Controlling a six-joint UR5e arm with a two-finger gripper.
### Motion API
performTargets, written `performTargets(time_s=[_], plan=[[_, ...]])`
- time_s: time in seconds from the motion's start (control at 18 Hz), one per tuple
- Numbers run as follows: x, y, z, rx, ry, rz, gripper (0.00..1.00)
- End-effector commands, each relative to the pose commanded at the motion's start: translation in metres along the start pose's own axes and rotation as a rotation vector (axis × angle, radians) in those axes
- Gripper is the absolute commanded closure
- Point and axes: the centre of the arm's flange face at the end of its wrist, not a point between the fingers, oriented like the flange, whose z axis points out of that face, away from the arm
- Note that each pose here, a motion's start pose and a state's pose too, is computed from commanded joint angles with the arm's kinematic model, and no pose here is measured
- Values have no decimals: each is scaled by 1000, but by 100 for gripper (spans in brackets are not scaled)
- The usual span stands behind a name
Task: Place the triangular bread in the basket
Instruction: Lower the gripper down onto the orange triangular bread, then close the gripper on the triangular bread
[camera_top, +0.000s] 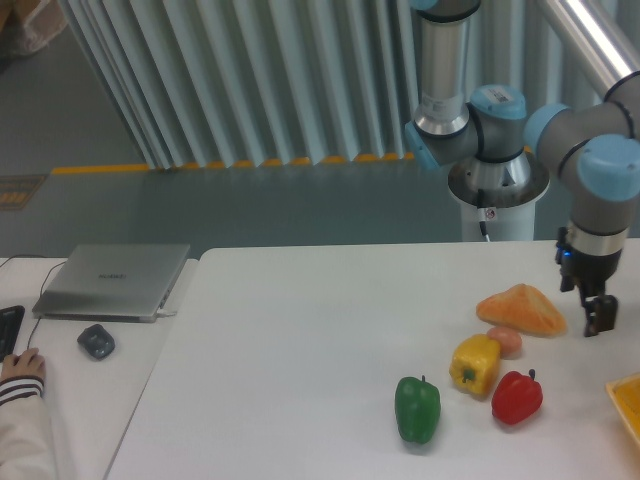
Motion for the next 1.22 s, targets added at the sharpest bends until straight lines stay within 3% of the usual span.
performTargets(time_s=[0.44, 0.89, 1.11, 1.22], plan=[[17, -4, 35, -48, 89, 21, 0], [10, -8, 53, -57, 121, 33, 4], [8, -10, 51, -60, 115, 40, 31], [7, -8, 49, -64, 115, 40, 51]])
